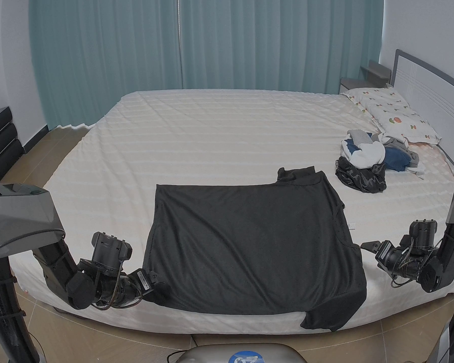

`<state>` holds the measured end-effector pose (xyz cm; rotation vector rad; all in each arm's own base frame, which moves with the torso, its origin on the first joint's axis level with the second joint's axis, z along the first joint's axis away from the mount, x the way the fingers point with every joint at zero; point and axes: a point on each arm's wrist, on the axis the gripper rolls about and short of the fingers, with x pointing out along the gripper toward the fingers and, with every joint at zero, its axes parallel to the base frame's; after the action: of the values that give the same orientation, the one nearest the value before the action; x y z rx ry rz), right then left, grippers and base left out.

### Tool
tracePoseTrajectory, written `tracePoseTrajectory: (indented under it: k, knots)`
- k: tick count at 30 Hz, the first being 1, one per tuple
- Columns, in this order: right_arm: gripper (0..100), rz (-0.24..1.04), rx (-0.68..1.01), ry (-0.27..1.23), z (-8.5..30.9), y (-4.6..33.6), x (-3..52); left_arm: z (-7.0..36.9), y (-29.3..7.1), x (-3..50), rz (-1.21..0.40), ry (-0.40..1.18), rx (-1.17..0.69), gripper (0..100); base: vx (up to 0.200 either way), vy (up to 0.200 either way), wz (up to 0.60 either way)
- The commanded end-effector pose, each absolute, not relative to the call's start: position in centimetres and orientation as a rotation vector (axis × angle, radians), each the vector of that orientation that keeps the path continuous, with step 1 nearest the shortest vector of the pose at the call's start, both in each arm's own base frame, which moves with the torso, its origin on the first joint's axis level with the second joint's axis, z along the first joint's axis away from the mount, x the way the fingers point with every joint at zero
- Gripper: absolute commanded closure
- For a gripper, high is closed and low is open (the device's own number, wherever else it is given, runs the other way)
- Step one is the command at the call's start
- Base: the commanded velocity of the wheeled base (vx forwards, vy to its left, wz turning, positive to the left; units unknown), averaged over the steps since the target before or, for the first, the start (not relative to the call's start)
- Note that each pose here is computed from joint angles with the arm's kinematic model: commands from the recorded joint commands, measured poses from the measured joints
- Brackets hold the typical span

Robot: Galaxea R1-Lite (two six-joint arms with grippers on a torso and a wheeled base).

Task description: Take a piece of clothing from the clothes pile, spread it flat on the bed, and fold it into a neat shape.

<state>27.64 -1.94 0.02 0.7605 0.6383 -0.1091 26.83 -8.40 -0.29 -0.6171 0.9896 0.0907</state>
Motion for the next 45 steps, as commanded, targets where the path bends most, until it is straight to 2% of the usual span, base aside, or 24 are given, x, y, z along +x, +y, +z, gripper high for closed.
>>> tracePoseTrajectory:
  k: [1, 15, 16, 45]
  knots:
    - [0, -0.111, 0.76, 0.651, -0.2, -1.9, 27.4, -1.6, -9.2, 26.9, 0.086, 1.014, -0.59, 0, 0.0, 0.0, 0.0]
    - [0, -0.1, 0.759, 0.62, 0.0, -1.9, 27.6, -2.6, -9.9, 27.5, 0.117, 0.989, -0.518, 0, 0.0, 0.0, 0.0]
    - [0, -0.1, 0.759, 0.62, 0.0, -1.9, 27.5, -2.7, -9.9, 27.7, 0.12, 0.986, -0.517, 100, 0.0, 0.0, 0.0]
    - [0, -0.078, 0.718, 0.688, -1.2, -1.5, 26.9, -2.7, -9.1, 25.7, 0.221, 1.063, -0.418, 100, 0.0, 0.0, 0.0]
